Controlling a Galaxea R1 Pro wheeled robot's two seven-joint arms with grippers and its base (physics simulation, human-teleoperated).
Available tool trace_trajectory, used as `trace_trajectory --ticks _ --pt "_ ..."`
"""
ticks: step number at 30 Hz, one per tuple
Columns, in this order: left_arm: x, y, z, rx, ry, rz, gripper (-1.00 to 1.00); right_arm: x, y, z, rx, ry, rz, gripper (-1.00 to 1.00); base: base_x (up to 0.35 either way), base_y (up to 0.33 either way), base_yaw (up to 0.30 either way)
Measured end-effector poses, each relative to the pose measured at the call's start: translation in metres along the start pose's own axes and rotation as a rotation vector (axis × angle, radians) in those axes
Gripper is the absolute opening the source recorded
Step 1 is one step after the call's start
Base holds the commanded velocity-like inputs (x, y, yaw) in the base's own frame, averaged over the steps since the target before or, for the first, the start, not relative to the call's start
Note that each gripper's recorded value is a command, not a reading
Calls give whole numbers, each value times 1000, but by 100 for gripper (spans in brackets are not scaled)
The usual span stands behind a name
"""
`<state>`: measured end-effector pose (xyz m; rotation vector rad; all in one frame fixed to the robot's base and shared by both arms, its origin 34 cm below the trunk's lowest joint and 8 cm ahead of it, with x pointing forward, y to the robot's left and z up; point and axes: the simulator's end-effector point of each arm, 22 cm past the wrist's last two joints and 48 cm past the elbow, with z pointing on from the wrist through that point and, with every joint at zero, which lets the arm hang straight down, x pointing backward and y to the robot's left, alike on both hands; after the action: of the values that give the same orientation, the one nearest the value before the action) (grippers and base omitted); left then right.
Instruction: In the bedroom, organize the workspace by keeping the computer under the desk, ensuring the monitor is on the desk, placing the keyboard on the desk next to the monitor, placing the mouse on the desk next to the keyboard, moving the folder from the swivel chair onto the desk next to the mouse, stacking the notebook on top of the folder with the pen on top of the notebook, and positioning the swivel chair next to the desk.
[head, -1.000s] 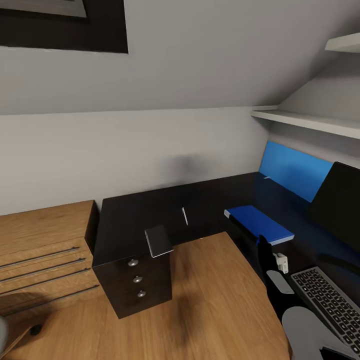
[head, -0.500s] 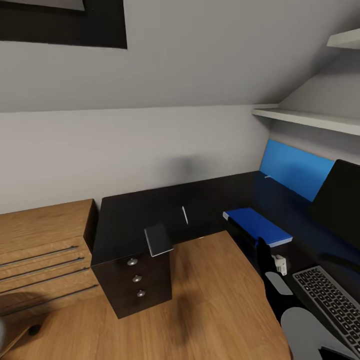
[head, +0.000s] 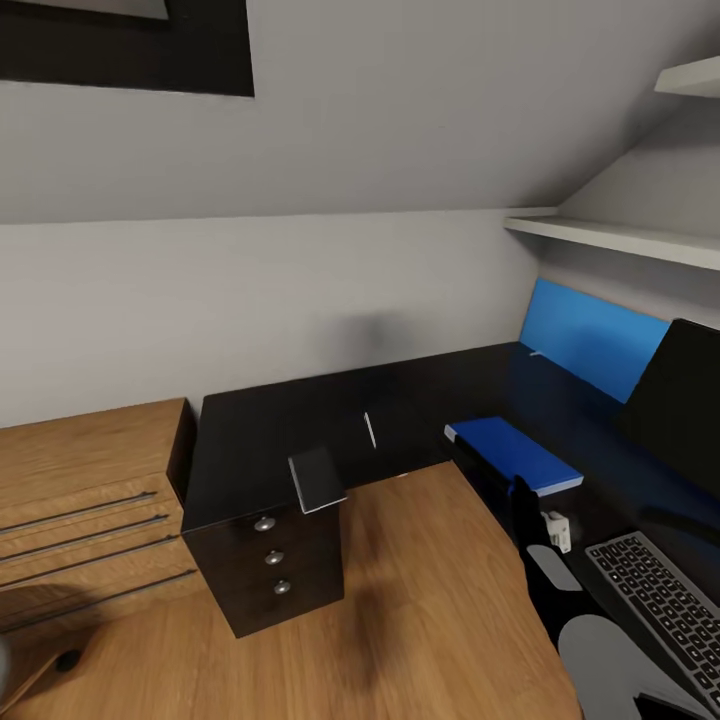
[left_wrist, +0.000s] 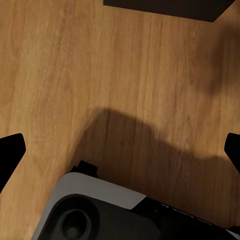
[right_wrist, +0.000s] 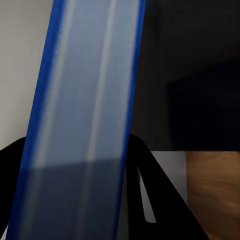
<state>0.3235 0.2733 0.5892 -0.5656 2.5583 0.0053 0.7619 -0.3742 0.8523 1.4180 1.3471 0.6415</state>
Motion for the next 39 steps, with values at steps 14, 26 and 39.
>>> trace_trajectory --ticks 14,26,39 --pt "0 0 0 1 0 2 100 0 -1 0 3 -6 1 -100 47 0 0" --pt "0 0 0 1 1 3 100 1 0 0 -3 -4 4 -100 16 0 -69" --pt "0 0 0 1 1 3 100 1 6 -1 -29 -2 7 -100 99 0 -8"
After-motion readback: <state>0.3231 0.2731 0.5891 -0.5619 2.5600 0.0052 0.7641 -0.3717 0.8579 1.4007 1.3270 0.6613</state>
